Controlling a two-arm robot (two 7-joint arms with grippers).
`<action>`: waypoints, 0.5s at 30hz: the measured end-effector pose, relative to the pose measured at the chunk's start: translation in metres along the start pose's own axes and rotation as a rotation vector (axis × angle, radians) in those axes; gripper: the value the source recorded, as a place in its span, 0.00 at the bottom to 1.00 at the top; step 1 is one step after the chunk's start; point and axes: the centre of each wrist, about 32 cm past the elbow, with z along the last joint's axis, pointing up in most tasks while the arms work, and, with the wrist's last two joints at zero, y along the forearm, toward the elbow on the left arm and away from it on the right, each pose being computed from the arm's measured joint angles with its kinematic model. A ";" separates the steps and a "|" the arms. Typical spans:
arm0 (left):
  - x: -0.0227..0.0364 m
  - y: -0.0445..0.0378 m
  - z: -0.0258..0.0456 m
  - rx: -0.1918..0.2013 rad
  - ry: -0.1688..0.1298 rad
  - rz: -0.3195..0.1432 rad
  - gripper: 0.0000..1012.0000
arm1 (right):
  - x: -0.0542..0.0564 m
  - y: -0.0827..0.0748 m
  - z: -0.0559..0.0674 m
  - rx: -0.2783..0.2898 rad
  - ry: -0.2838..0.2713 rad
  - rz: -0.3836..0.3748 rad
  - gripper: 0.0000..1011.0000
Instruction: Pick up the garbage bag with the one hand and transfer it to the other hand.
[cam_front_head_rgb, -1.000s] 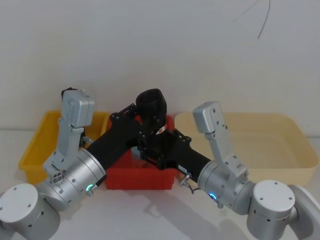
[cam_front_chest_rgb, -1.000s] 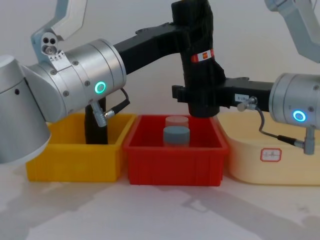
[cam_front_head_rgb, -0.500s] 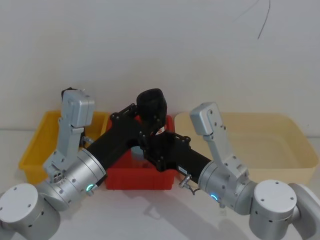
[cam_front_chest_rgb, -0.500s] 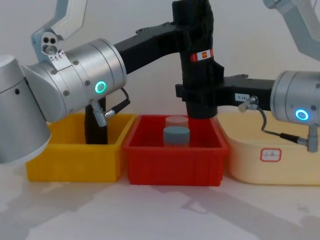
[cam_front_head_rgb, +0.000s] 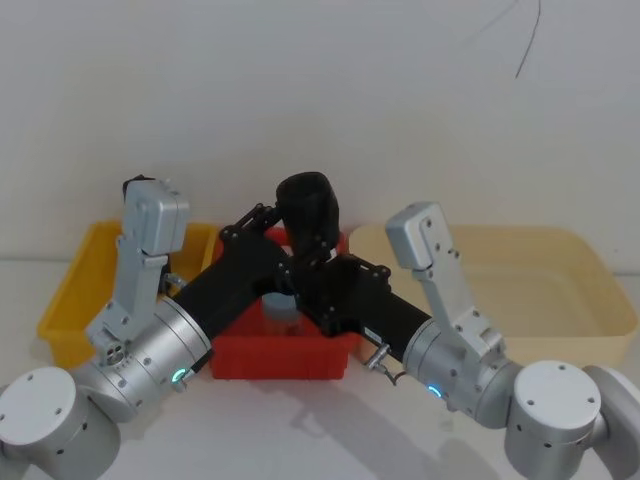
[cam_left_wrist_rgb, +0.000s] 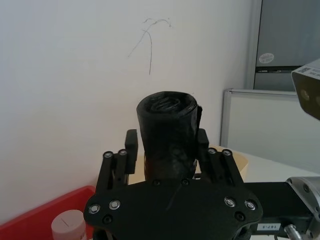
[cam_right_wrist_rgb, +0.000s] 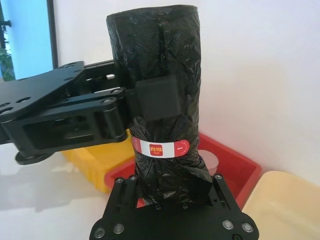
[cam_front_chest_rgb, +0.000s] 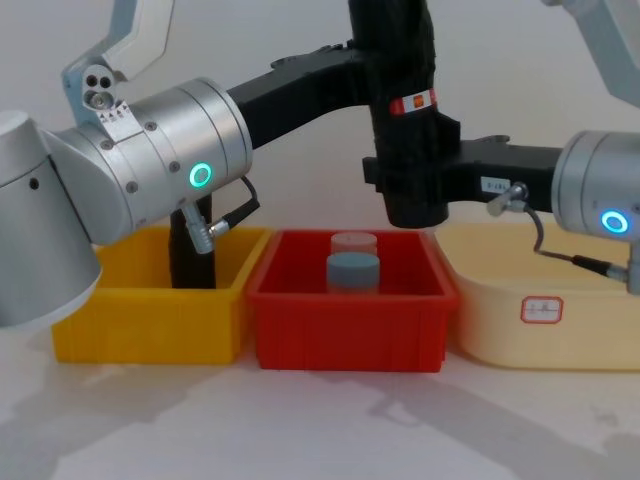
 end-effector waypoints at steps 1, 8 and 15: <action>0.0000 0.0000 0.0000 0.000 0.000 0.000 0.69 | 0.000 0.000 0.000 0.000 0.000 -0.002 0.50; 0.0000 0.0000 0.0000 0.000 0.000 0.000 0.89 | 0.006 -0.003 0.001 0.005 0.005 -0.037 0.50; -0.0001 -0.0001 0.0000 0.000 0.000 0.000 0.99 | 0.019 -0.005 0.000 -0.002 0.020 -0.086 0.50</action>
